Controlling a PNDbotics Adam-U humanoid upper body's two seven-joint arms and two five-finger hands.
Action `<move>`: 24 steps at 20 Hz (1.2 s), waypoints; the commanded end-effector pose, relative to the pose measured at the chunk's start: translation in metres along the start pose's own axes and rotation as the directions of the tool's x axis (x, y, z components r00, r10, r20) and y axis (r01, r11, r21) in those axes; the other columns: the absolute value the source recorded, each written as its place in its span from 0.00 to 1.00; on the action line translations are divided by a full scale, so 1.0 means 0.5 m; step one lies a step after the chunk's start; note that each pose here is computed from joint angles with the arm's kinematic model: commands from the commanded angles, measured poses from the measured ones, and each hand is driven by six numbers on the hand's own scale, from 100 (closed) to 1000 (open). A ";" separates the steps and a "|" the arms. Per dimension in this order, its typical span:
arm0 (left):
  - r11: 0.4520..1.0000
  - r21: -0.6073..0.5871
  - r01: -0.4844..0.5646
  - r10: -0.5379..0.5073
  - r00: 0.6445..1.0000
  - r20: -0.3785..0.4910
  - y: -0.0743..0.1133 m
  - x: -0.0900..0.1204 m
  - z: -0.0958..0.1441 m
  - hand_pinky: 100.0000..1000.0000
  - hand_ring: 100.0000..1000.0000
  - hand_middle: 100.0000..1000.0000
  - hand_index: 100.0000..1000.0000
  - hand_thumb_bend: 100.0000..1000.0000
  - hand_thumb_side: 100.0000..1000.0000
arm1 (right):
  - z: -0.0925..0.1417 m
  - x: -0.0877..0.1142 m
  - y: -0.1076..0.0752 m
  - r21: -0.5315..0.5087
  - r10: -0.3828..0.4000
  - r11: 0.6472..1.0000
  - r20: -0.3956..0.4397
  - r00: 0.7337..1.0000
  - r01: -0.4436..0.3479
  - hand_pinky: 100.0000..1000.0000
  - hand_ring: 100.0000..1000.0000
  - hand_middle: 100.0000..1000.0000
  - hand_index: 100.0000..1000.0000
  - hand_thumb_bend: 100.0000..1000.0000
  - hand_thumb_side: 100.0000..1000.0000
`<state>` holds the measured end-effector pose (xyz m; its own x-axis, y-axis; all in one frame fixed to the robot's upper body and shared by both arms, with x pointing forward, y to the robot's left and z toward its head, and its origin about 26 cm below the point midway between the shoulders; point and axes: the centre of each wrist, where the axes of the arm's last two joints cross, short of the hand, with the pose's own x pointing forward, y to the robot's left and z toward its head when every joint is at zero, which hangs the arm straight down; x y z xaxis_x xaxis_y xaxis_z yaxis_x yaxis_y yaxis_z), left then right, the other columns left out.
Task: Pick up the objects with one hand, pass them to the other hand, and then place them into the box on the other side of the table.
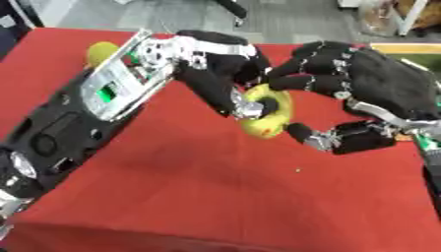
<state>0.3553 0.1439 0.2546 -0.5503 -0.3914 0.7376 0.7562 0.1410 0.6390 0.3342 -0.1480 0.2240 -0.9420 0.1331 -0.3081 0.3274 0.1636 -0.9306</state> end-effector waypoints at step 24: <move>0.992 -0.118 0.043 -0.026 0.990 0.139 0.012 0.072 -0.017 0.75 0.64 0.59 0.68 0.33 0.43 | 0.003 -0.001 0.024 -0.223 0.038 0.973 -0.062 0.997 -0.051 0.73 0.57 0.45 0.28 0.18 0.00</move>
<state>0.3537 0.1330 0.2612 -0.5495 -0.3377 0.7642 0.7956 0.0679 0.6020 0.3340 -0.1461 0.2167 -0.9273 0.1836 -0.3261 0.3736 0.4028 -0.8356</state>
